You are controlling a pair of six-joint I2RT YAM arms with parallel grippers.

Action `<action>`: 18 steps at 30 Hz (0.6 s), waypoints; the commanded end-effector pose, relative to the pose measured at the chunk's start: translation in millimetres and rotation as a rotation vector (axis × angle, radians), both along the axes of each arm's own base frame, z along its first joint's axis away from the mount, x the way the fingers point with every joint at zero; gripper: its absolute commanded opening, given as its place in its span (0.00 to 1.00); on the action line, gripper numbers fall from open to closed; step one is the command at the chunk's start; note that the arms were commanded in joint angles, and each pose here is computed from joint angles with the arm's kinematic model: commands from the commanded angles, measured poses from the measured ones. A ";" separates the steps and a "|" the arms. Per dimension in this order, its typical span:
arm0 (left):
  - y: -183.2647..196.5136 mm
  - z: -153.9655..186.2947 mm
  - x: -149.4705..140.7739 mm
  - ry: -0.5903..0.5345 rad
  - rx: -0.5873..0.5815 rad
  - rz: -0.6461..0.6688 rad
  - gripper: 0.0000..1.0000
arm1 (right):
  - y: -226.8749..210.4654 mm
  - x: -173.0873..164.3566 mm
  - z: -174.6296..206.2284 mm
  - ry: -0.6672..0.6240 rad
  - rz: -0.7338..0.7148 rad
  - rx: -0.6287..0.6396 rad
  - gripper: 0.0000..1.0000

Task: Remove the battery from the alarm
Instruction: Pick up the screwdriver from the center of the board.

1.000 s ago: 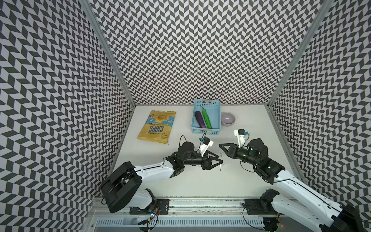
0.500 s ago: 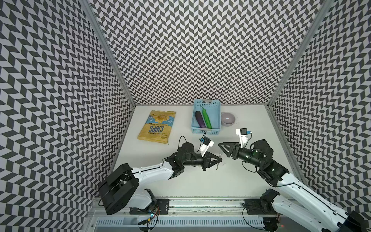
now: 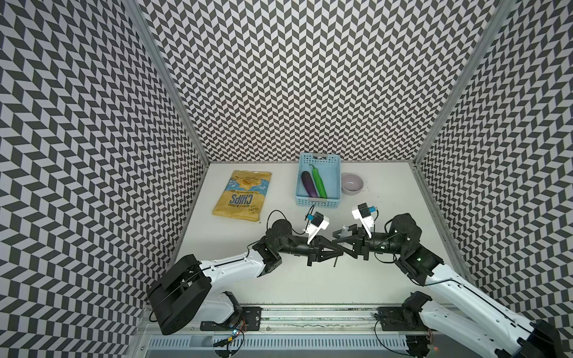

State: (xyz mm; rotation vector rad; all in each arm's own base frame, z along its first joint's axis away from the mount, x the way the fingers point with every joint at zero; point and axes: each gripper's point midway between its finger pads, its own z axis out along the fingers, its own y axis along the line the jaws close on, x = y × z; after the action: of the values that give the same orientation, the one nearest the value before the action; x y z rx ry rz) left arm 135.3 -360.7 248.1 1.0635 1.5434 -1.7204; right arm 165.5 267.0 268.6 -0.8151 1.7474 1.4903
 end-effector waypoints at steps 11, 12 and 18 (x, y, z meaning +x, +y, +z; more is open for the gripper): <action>10.5 0.6 12.1 -0.027 -0.002 0.036 0.25 | -5.3 -1.0 37.3 -0.155 -0.054 0.044 0.00; 15.4 -0.3 14.3 -0.020 -0.005 0.055 0.36 | -7.7 2.5 39.2 -0.166 -0.086 0.041 0.00; 66.2 -25.7 54.6 0.083 0.033 0.383 0.82 | -44.6 61.9 36.5 -0.142 -0.543 0.004 0.00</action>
State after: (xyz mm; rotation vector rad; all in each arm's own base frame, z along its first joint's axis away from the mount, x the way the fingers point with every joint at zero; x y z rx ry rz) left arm 167.9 -314.4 230.2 0.8505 1.6383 -1.5883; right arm 188.5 248.7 295.9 -0.6601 1.6862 1.2451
